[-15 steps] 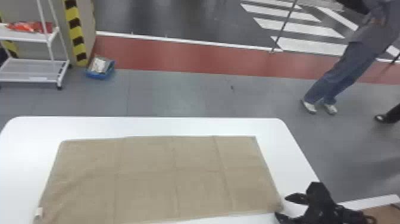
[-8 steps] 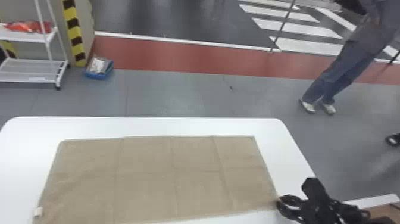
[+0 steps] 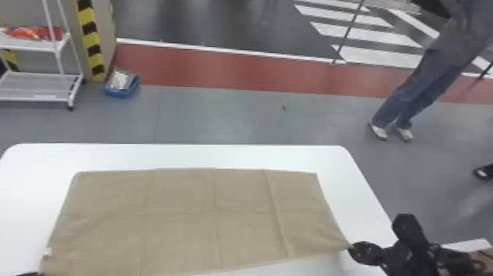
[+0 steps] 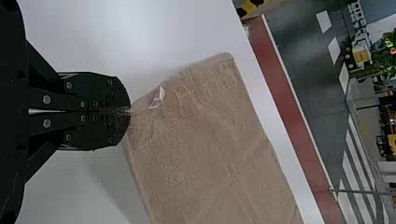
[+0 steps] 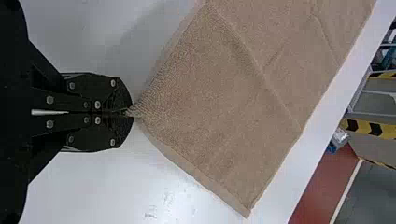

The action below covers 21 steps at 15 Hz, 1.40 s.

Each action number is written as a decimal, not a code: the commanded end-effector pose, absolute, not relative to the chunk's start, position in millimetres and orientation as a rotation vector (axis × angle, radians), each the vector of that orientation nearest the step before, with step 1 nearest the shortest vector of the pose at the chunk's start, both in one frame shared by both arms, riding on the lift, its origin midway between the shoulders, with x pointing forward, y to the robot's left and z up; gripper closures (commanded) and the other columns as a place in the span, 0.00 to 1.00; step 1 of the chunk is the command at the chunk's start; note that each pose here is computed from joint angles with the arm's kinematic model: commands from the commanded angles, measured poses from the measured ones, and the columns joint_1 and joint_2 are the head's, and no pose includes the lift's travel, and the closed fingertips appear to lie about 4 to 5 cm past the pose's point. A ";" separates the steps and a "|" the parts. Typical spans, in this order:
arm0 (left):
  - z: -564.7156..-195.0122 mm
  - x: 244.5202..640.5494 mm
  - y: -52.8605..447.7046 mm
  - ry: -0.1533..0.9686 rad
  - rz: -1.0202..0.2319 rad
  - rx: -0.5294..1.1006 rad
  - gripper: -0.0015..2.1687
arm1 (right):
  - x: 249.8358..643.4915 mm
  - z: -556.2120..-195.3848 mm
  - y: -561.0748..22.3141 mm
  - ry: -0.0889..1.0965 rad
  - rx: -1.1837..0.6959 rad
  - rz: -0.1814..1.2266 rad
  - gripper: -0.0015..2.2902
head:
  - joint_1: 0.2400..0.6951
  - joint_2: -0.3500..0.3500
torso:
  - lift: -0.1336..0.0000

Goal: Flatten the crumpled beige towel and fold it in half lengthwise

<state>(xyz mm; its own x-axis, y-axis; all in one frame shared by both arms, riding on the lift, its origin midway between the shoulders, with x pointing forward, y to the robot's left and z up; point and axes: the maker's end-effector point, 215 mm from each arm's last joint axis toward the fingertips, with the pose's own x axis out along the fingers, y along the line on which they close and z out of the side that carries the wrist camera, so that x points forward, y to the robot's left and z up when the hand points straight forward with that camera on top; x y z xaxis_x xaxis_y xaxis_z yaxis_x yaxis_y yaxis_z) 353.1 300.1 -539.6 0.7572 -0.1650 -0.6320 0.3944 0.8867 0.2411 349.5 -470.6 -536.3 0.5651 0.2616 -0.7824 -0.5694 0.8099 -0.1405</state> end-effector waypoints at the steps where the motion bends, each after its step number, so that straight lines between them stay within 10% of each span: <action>1: -532.7 354.1 301.0 0.644 -0.303 0.390 0.72 | 353.3 -516.2 -481.2 0.817 -0.412 0.479 0.85 | 1.00 0.11 | 1.00; 21: -501.0 408.6 310.5 0.717 -0.167 0.382 0.72 | 433.8 -459.2 -519.5 0.741 -0.288 0.361 0.85 | 1.00 0.11 | 1.00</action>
